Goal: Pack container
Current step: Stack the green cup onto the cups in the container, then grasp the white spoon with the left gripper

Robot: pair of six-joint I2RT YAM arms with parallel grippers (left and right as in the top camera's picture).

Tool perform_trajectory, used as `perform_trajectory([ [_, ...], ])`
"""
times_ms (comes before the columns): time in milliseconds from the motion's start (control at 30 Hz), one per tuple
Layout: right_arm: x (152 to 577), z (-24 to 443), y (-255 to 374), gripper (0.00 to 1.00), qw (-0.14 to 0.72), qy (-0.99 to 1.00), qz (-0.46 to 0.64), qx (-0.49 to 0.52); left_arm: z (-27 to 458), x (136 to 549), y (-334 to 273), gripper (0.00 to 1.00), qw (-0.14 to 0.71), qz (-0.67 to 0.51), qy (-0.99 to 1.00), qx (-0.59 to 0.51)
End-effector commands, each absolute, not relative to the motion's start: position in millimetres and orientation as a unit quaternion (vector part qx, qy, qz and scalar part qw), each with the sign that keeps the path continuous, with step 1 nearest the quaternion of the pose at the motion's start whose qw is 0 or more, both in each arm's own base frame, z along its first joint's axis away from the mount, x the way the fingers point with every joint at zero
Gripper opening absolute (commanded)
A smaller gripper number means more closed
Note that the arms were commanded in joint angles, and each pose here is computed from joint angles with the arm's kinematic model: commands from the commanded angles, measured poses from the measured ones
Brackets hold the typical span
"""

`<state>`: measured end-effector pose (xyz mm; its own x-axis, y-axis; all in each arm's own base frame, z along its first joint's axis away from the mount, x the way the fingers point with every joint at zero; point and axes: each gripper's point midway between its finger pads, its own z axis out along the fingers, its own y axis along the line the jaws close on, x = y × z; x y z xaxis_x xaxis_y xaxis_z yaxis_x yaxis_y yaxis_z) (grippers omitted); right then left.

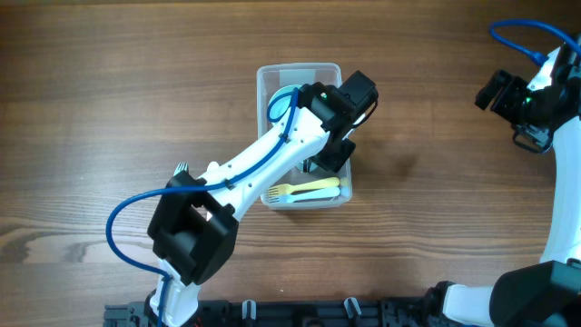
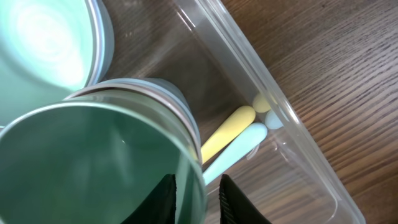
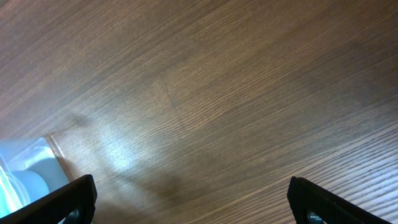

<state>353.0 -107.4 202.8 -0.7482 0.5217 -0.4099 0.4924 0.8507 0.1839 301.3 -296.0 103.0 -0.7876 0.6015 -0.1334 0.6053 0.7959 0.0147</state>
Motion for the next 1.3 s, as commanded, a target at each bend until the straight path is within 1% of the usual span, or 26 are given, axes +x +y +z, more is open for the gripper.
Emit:
perform_trajectory([
  [0, 354.6, 198.2, -107.6, 1.0, 0.223, 0.933, 0.036, 0.279, 134.9, 309.6, -289.4, 0.32, 0.107, -0.024, 0.949, 0.297],
  [33, 354.6, 198.2, -107.6, 1.0, 0.223, 0.933, 0.036, 0.279, 148.3, 310.7, -286.8, 0.36, 0.122, -0.031, 0.948, 0.293],
  [67, 354.6, 198.2, -107.6, 1.0, 0.223, 0.933, 0.036, 0.279, 162.4, 311.6, -283.7, 0.38, 0.137, -0.039, 0.947, 0.288],
  [167, 354.6, 198.2, -107.6, 1.0, 0.223, 0.933, 0.036, 0.279, 182.1, 313.7, -276.1, 0.36, 0.159, -0.048, 0.946, 0.277],
  [233, 354.6, 198.2, -107.6, 1.0, 0.223, 0.933, 0.036, 0.279, 192.3, 320.6, -252.1, 0.34, 0.169, -0.024, 0.959, 0.227],
  [300, 354.6, 198.2, -107.6, 1.0, 0.223, 0.933, 0.036, 0.279, 198.5, 322.2, -226.6, 0.36, 0.161, -0.017, 0.974, 0.159],
  [367, 354.7, 198.3, -107.5, 1.0, 0.223, 0.933, 0.036, 0.279, 202.5, 321.2, -188.9, 0.37, 0.138, -0.003, 0.988, 0.077],
  [433, 354.6, 198.1, -107.4, 1.0, 0.223, 0.934, 0.036, 0.279, 205.7, 316.1, -134.5, 0.38, 0.1, 0.023, 0.995, -0.012],
  [600, 356.3, 199.0, -108.1, 1.0, 0.227, 0.933, 0.036, 0.278, 205.7, 312.9, -68.5, 0.38, 0.06, 0.049, 0.992, -0.104],
  [700, 358.3, 199.8, -108.2, 1.0, 0.231, 0.932, 0.036, 0.277, 225.2, 303.9, -40.3, 0.38, 0.083, 0.072, 0.985, -0.132],
  [767, 359.2, 200.3, -108.5, 1.0, 0.233, 0.932, 0.036, 0.277, 247.4, 293.8, -35.3, 0.45, 0.119, 0.059, 0.981, -0.139],
  [800, 359.3, 200.3, -108.4, 1.0, 0.233, 0.932, 0.036, 0.277, 253.1, 290.0, -35.1, 0.49, 0.128, 0.053, 0.98, -0.14],
  [833, 359.4, 200.4, -108.5, 1.0, 0.233, 0.932, 0.036, 0.277, 253.2, 288.3, -34.7, 0.5, 0.131, 0.052, 0.98, -0.14],
  [867, 359.4, 200.4, -108.5, 1.0, 0.233, 0.932, 0.036, 0.277, 246.4, 286.6, -34.2, 0.55, 0.126, 0.054, 0.981, -0.139],
  [900, 359.3, 200.4, -108.5, 1.0, 0.233, 0.932, 0.036, 0.277, 235.6, 286.0, -34.1, 0.56, 0.117, 0.058, 0.983, -0.132],
  [1033, 359.3, 200.5, -108.5, 1.0, 0.233, 0.931, 0.036, 0.277, 157.8, 291.4, -57.4, 0.59, 0.079, 0.012, 0.996, -0.048],
  [1100, 359.3, 200.4, -108.5, 1.0, 0.233, 0.932, 0.036, 0.277, 118.6, 284.0, -61.7, 0.59, 0.06, 0.0, 0.997, -0.039],
  [1167, 359.4, 200.4, -108.5, 1.0, 0.233, 0.931, 0.036, 0.277, 90.3, 276.1, -59.0, 0.61, 0.05, 0.004, 0.998, -0.04],
  [1267, 359.3, 200.4, -108.5, 1.0, 0.233, 0.932, 0.036, 0.277, 61.6, 264.0, -56.2, 0.6, 0.038, 0.007, 0.998, -0.04],
])
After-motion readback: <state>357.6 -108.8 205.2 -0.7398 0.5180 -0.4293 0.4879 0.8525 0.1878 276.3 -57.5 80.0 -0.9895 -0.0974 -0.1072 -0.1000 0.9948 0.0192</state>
